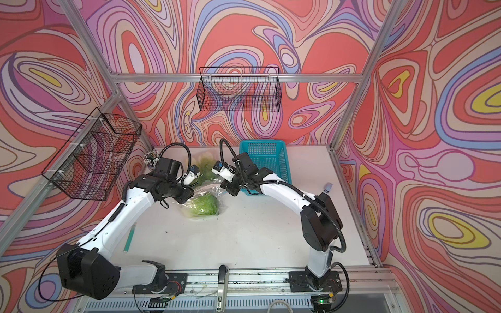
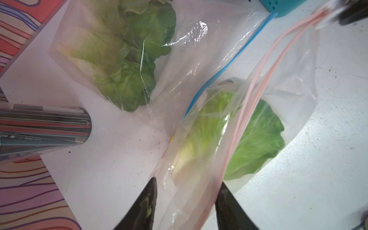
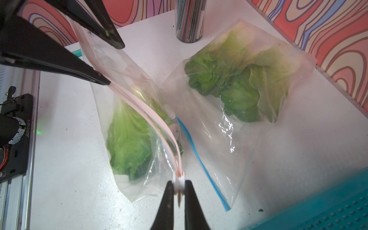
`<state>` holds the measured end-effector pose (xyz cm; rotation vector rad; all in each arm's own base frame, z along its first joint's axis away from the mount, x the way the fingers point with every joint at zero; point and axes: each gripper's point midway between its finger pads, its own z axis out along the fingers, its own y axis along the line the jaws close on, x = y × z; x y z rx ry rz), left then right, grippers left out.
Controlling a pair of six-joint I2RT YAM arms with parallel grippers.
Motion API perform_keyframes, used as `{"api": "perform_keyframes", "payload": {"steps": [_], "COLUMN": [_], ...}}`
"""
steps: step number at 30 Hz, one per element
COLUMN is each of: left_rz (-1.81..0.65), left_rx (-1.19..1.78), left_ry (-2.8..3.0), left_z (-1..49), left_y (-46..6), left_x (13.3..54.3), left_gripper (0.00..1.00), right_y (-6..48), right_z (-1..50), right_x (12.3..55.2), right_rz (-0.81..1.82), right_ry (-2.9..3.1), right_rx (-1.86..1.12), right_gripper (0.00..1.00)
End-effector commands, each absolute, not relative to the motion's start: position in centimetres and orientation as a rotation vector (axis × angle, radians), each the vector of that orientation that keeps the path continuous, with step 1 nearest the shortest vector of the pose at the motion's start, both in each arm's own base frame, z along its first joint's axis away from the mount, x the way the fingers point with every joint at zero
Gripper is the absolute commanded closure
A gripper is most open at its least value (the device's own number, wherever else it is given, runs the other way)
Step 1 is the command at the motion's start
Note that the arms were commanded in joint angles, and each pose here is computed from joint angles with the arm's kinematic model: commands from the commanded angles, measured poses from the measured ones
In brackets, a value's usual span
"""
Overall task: Open the zip-top bag and take out the chinese cabbages
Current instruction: Adjust the zipper food storage bag at the center of the board.
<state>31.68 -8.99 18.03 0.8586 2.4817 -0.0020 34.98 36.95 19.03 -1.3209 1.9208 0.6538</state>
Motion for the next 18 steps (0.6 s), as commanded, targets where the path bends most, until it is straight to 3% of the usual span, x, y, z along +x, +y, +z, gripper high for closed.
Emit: {"api": "perform_keyframes", "payload": {"steps": [1, 18], "left_rz": [0.016, 0.062], "left_rx": [0.864, 0.835], "left_ry": [2.463, 2.443], "left_z": [18.6, 19.2], "left_y": [-9.0, -8.4], "left_x": [32.2, 32.0], "left_gripper": [0.53, 0.55], "right_y": [37.1, 37.3], "right_z": [18.5, 18.4], "right_x": [35.2, 35.0], "right_rz": [0.673, 0.696], "right_ry": [1.929, 1.934], "right_rx": [-1.335, -1.334], "right_gripper": [1.0, 1.0]}}
